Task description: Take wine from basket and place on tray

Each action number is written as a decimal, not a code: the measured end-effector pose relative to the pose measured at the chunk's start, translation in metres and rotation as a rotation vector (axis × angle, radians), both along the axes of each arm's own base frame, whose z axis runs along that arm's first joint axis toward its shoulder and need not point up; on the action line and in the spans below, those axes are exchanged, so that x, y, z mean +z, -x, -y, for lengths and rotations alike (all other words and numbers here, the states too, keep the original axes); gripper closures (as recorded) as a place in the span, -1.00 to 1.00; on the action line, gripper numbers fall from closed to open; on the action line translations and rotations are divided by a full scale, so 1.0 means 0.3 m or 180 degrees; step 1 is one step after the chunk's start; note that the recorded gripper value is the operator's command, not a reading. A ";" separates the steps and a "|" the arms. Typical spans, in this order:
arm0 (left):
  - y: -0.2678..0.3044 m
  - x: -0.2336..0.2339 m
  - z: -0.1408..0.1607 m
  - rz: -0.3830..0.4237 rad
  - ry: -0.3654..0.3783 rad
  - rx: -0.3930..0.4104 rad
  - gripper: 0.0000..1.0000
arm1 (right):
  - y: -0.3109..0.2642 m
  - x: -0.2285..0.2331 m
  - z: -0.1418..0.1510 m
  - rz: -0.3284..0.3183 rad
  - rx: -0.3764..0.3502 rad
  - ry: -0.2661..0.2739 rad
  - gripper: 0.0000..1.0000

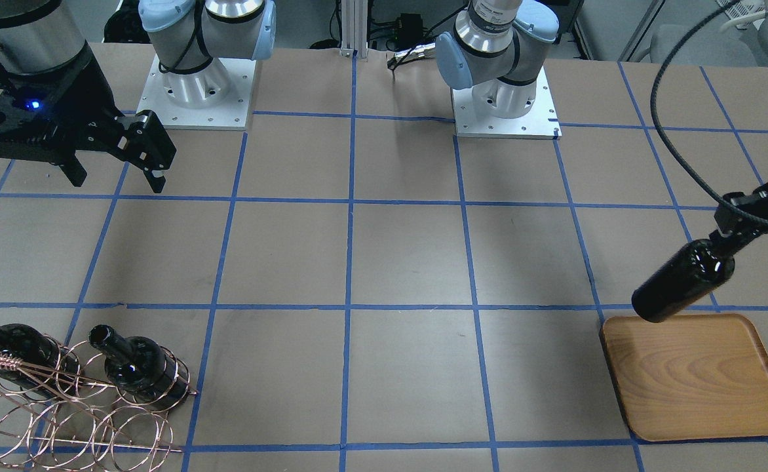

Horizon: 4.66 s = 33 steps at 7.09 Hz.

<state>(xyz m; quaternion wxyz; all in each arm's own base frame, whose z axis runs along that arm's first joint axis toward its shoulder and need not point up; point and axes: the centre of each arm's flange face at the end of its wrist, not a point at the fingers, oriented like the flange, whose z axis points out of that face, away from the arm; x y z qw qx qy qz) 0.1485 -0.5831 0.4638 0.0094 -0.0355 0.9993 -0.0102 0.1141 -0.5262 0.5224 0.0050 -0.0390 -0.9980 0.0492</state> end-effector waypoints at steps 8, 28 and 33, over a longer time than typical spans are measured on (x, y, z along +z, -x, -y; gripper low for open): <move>-0.172 -0.223 0.215 0.0008 0.0006 -0.0018 1.00 | -0.002 0.000 -0.004 0.0005 -0.0015 -0.0018 -1.00; 0.969 0.098 -0.188 -0.0070 0.0141 0.0052 -1.00 | -0.127 -0.005 -0.088 -0.0015 0.0246 -0.0017 -1.00; 1.008 0.197 -0.311 -0.0083 0.0263 -0.0013 -1.00 | -0.123 -0.022 -0.093 -0.0031 0.0245 -0.0050 -1.00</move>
